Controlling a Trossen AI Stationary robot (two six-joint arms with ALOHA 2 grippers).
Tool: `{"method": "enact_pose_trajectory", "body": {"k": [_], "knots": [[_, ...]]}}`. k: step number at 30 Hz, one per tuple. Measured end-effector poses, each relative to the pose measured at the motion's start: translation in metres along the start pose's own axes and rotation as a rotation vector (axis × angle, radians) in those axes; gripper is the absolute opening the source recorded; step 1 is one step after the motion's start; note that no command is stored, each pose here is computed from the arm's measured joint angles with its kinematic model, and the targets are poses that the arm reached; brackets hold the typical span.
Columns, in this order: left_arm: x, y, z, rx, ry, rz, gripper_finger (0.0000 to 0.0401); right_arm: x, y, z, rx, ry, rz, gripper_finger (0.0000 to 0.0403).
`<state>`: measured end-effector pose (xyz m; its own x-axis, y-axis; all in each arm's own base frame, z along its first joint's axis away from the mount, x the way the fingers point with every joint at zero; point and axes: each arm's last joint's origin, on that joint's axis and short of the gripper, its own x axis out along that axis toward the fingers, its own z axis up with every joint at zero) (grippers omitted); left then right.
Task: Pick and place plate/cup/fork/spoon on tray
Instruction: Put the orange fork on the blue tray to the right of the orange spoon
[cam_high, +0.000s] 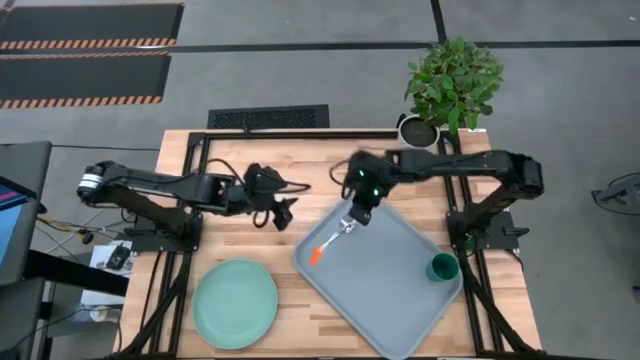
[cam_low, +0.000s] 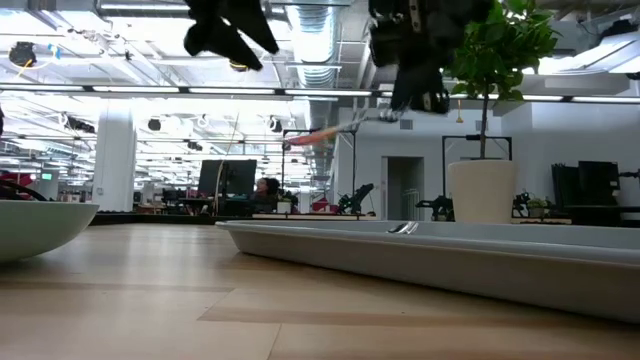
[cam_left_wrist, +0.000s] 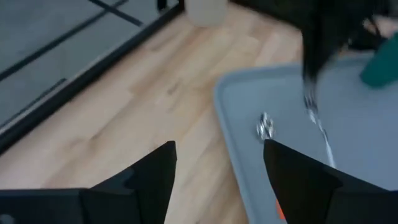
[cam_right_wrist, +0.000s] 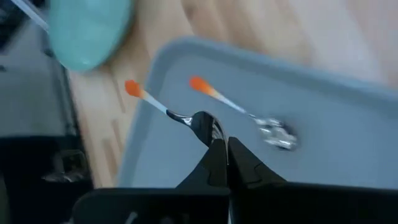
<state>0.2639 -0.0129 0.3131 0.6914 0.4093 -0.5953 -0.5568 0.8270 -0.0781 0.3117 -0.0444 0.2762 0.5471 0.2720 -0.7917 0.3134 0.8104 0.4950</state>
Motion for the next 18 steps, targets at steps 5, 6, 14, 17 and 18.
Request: {"method": "enact_pose_trajectory", "body": {"k": [5, 6, 14, 17, 18], "knots": [[-0.018, 0.01, 0.006, -0.035, -0.063, 0.023, 0.0231, 0.029, -0.011, -0.048, 0.139, -0.043, 0.069, 0.0001], [-0.02, 0.011, 0.007, -0.041, -0.074, 0.018, 0.0231, 0.034, -0.014, -0.056, 0.153, -0.038, 0.075, 0.0001], [-0.016, 0.017, 0.01, -0.049, -0.067, 0.039, 0.0231, 0.056, -0.03, -0.073, 0.165, 0.007, 0.043, 0.0001], [-0.015, 0.017, 0.009, -0.058, -0.053, 0.036, 0.0231, 0.063, -0.039, -0.07, 0.165, 0.022, 0.029, 0.0001], [-0.015, 0.017, 0.009, -0.058, -0.051, 0.037, 0.0231, 0.064, -0.041, -0.07, 0.164, 0.03, 0.029, 0.0001]]}}
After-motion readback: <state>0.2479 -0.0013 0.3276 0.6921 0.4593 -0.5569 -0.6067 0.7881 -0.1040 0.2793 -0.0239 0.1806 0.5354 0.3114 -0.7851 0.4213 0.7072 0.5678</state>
